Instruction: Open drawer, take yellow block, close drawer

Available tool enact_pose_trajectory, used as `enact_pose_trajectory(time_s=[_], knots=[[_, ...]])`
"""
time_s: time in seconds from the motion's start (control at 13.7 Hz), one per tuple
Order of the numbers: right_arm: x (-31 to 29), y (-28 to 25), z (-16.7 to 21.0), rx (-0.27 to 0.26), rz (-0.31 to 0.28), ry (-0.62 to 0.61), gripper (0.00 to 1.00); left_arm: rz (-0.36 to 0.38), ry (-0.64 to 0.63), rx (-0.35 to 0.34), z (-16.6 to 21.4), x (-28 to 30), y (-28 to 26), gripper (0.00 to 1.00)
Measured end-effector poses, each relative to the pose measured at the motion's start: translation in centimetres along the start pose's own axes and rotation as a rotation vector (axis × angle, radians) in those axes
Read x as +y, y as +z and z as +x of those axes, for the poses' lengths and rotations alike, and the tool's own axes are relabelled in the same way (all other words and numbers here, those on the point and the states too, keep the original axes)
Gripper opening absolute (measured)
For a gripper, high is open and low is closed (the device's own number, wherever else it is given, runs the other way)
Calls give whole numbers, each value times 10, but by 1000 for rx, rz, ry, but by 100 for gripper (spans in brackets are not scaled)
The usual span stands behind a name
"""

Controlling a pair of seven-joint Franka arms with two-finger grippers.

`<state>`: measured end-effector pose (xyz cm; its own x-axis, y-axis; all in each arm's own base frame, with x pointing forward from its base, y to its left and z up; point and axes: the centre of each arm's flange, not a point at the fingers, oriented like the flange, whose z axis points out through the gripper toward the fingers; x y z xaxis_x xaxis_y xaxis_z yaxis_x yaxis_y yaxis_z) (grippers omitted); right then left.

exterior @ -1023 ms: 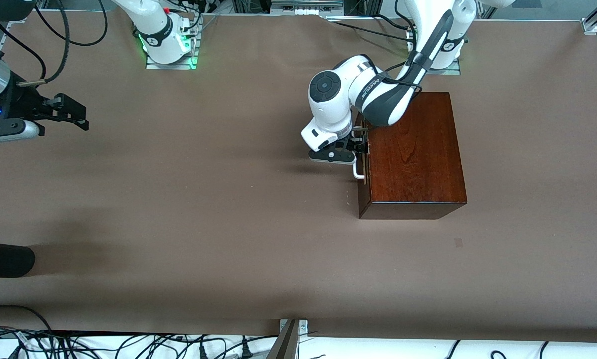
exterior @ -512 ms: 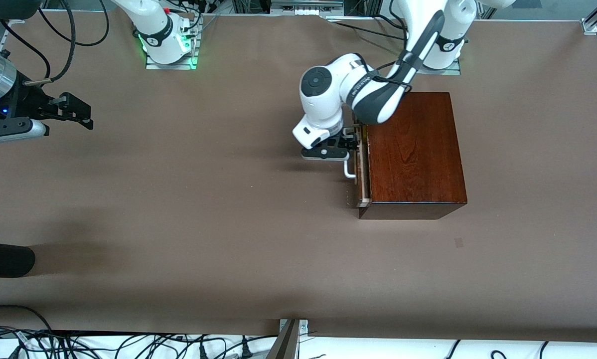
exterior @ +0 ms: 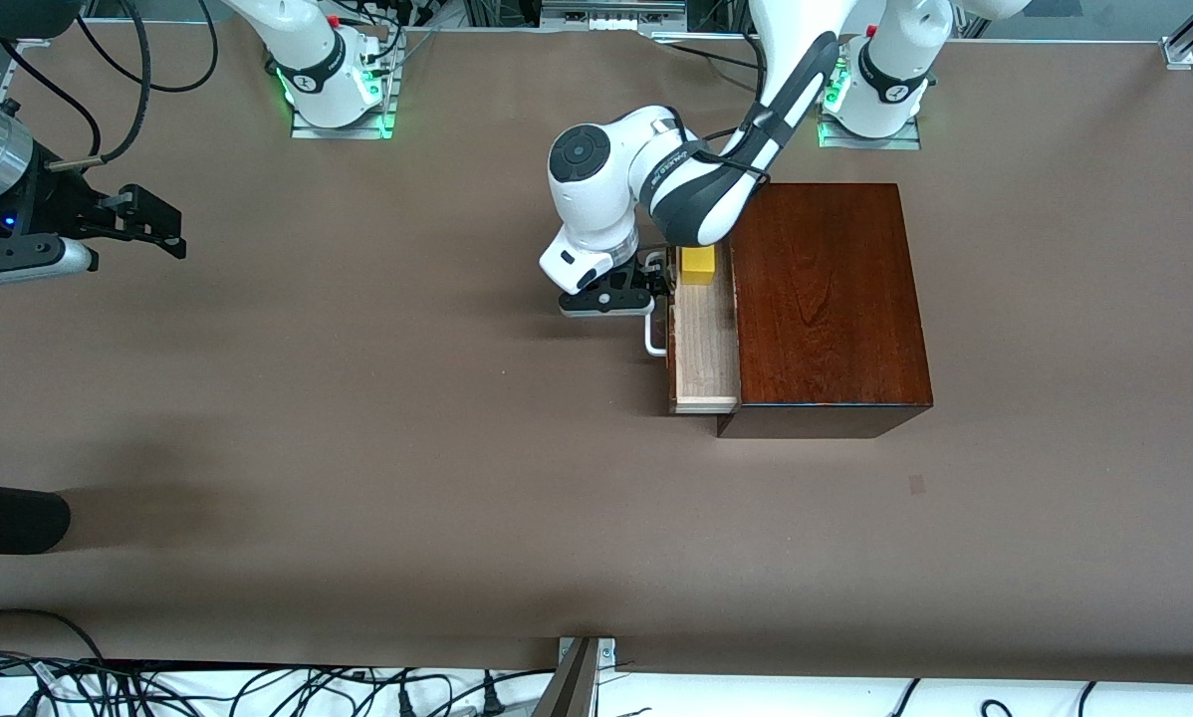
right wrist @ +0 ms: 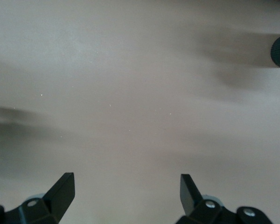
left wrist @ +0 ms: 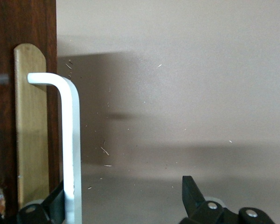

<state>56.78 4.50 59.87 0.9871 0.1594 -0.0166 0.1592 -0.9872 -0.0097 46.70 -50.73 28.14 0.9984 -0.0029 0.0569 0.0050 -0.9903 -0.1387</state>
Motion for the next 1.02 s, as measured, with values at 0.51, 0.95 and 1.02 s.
enact_pose_trajectory(time_s=[0.51, 0.95, 1.02], knots=[[0, 0, 0, 0, 0, 0, 100, -37, -8, 34, 4, 18, -38, 100], [0, 0, 0, 0, 0, 0, 100, 91, 144, -24, 29, -61, -133, 100], [0, 0, 0, 0, 0, 0, 100, 94, 184, -30, 41, -86, -148, 100]])
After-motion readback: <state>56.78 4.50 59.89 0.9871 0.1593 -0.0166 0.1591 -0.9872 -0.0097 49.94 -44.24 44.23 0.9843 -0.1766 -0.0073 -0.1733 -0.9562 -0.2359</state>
